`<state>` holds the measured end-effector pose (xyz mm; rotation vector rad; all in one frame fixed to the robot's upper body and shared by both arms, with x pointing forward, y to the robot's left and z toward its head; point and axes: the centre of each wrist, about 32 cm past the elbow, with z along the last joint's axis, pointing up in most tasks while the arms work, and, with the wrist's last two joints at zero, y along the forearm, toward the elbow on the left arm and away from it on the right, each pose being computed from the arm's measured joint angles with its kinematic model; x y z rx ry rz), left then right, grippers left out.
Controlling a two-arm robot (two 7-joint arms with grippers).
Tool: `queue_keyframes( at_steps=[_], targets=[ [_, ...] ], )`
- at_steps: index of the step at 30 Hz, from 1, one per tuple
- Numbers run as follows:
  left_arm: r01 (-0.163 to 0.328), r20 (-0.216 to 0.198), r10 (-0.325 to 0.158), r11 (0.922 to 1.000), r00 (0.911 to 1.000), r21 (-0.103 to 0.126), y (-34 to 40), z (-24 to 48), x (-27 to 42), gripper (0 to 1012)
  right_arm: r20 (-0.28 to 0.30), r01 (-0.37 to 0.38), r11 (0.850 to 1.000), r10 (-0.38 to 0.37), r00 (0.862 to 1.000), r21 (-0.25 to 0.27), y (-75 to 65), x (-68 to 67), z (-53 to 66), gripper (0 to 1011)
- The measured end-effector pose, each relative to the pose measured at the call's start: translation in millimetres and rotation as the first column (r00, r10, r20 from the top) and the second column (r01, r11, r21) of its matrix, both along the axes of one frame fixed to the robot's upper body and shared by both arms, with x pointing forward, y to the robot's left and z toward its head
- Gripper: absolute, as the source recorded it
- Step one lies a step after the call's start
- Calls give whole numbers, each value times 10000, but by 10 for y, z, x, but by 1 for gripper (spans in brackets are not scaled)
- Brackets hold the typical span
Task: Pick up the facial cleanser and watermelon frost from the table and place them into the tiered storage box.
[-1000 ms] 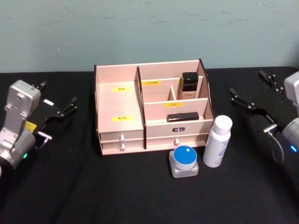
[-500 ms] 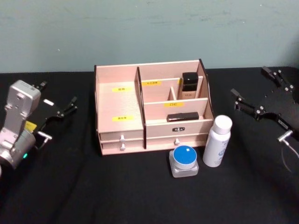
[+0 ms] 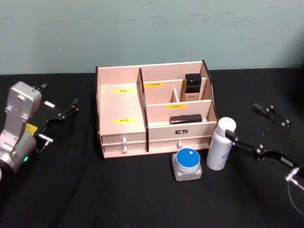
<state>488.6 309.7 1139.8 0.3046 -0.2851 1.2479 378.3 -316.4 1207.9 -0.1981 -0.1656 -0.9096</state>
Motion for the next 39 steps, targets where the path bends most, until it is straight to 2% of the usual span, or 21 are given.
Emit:
queue_keyframes(
  at_steps=[5,16,25,39],
  targets=[
    [0,0,0,10000,10000,-1,0,0,0,1001,-715,115,9997,-129,9974,-210,18,-27,-73,1002],
    [0,1,0,10000,10000,-1,0,0,0,1001,-1348,290,9987,-345,9903,-425,44,33,-250,1002],
    [0,0,0,10000,10000,-1,0,0,0,1001,-1521,350,9983,-417,9875,-461,88,132,-344,1003],
    [0,-1,0,10000,10000,-1,0,0,0,1001,-1539,360,9982,-431,9871,-487,191,368,-446,1002]
  ],
)
